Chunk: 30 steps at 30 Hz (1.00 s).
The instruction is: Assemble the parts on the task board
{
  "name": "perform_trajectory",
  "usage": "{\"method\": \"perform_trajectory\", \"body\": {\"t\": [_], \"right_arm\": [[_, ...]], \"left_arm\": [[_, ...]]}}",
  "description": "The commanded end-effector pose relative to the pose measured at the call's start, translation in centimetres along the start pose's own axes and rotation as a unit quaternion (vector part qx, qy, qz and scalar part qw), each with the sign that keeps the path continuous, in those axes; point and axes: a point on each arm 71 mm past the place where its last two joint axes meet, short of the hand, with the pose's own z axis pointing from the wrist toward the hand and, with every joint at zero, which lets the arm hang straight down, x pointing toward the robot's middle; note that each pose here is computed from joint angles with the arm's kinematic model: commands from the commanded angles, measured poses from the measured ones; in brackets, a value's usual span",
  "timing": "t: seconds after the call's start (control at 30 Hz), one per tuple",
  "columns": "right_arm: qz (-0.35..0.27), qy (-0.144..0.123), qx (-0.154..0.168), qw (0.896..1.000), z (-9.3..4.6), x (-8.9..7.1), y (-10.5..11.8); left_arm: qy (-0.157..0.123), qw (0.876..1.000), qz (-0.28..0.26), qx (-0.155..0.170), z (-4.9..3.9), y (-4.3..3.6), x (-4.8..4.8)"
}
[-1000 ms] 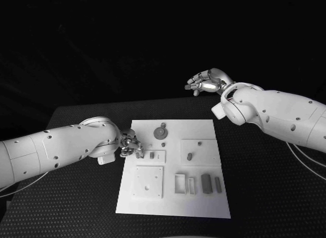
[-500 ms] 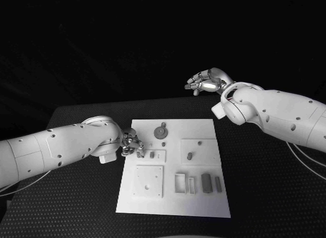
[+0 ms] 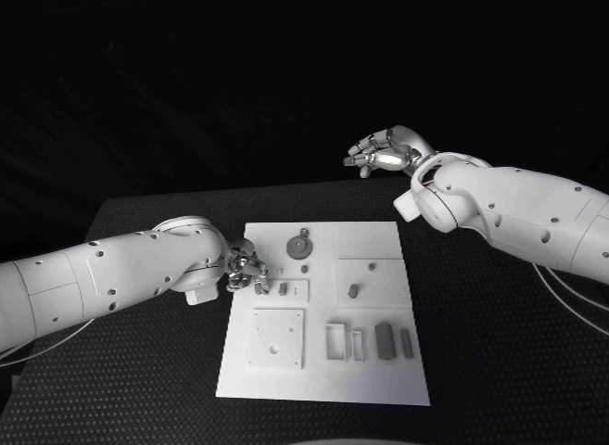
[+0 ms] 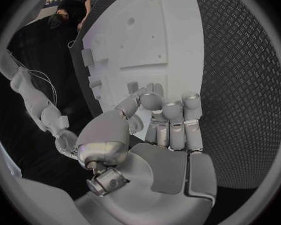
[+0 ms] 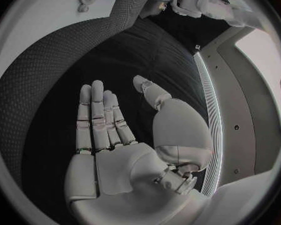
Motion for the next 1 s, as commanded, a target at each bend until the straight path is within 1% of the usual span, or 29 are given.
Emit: {"method": "perform_trajectory", "body": {"t": [0.03,0.37,0.5,0.77,1.0], "right_arm": [[-0.001,0.007,-0.004,1.0,0.01,0.17,0.08],[-0.001,0.007,-0.003,1.0,0.03,0.28,-0.05],[-0.001,0.008,-0.003,1.0,0.02,0.3,-0.05],[-0.001,0.007,-0.002,1.0,0.0,0.23,-0.1],[-0.001,0.006,-0.002,1.0,-0.02,0.21,-0.15]], "left_arm": [[0.014,1.0,0.004,0.016,0.21,-0.82,0.92],[0.013,1.0,0.001,0.017,0.23,-0.88,0.91],[0.013,1.0,0.001,0.016,0.23,-0.77,0.86],[0.003,1.0,0.003,0.008,0.23,-0.22,0.54],[-0.005,1.0,0.005,0.004,0.21,0.1,0.32]]}}
